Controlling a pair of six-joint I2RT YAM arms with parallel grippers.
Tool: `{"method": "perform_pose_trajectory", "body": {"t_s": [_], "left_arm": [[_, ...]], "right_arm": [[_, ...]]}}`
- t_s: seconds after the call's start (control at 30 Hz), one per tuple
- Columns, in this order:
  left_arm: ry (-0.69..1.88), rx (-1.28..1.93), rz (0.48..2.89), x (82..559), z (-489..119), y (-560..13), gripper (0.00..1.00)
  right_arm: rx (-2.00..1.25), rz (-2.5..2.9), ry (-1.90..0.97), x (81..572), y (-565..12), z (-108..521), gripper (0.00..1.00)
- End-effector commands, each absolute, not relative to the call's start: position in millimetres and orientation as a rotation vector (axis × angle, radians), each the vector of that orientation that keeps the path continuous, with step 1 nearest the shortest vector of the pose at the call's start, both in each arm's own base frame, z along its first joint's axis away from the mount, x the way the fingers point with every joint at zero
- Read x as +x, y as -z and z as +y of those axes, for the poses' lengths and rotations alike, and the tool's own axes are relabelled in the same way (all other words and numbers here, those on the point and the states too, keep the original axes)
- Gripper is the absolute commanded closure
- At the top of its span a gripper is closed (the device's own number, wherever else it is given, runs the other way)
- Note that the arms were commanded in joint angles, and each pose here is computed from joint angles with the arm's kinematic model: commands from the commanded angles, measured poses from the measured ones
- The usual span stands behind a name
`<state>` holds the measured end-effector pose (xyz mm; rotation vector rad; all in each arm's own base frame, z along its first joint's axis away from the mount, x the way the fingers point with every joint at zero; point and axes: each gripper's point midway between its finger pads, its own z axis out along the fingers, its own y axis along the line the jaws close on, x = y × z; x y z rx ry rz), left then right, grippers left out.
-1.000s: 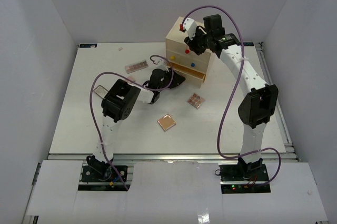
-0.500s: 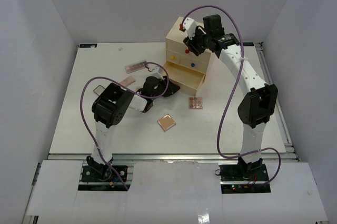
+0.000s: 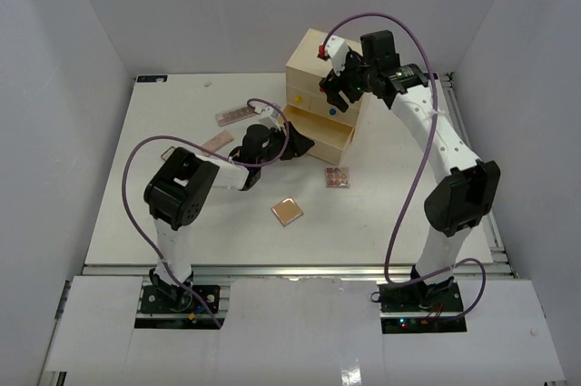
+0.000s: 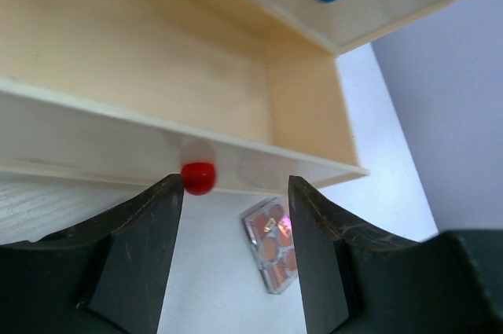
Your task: Organize the makeup
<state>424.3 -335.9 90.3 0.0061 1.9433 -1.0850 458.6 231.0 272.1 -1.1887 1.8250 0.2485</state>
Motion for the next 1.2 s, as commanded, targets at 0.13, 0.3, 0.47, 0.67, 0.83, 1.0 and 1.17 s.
{"method": "perform_pose_trajectory", "body": {"t_s": [0.13, 0.3, 0.47, 0.67, 0.83, 1.0, 1.17], "left_arm": [[1.052, 0.145, 1.808, 401, -321, -163, 0.31], [1.0, 0.179, 1.819, 386, -304, -168, 0.29], [0.946, 0.172, 1.82, 374, -274, -186, 0.28], [0.846, 0.18, 1.798, 364, -231, -237, 0.18], [0.79, 0.215, 1.779, 343, -206, -259, 0.12], [0.691, 0.252, 1.801, 324, -186, -249, 0.12], [0.623, 0.228, 1.769, 312, -169, -246, 0.08]], "right_arm": [[-1.177, 1.73, -0.297, 394, -302, 207, 0.12], [-1.248, 1.664, -0.361, 361, -292, 203, 0.05], [-1.458, 1.575, -0.498, 301, -238, 203, 0.02], [-1.678, 1.409, -0.412, 265, -174, 187, 0.08], [-1.71, 1.412, -0.302, 269, -136, 173, 0.1], [-1.568, 1.747, -0.391, 288, -119, 170, 0.1], [-1.326, 2.01, -0.494, 285, -114, 187, 0.1]]}}
